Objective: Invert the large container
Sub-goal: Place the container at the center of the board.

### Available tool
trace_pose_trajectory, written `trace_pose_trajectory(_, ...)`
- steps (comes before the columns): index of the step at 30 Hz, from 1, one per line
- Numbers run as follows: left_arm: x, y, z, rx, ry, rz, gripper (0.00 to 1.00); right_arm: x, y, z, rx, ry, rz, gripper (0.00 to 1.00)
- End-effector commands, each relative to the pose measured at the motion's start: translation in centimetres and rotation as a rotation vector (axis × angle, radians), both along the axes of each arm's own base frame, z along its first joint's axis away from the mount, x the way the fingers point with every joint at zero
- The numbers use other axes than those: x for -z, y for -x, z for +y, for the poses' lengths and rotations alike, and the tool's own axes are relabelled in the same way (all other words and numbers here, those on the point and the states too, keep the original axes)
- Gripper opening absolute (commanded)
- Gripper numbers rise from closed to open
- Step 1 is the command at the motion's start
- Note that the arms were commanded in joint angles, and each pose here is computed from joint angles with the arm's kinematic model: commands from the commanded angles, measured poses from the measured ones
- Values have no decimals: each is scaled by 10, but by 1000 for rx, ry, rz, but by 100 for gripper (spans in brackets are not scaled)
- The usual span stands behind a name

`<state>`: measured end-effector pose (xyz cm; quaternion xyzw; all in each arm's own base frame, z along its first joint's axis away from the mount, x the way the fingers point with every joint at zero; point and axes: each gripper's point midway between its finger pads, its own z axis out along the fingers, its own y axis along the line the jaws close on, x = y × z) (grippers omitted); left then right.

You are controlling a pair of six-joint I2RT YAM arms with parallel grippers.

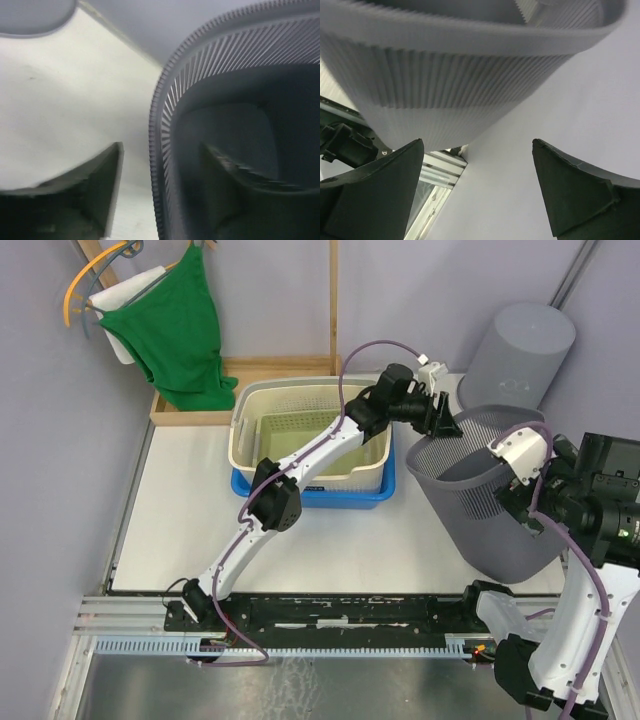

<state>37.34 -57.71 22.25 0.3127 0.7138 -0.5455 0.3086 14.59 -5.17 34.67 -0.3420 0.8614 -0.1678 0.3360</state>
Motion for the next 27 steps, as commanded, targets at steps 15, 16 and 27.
trace_pose_trajectory(15,-24,-40,64,-220,-307,-487,99,22,-42,29,-157,-167,37,97)
trace_pose_trajectory(16,-20,-41,68,-229,-337,-503,99,25,-42,29,-161,-170,46,97)
trace_pose_trajectory(27,-32,-36,93,-296,-427,-564,99,18,-93,-22,236,-169,-195,97)
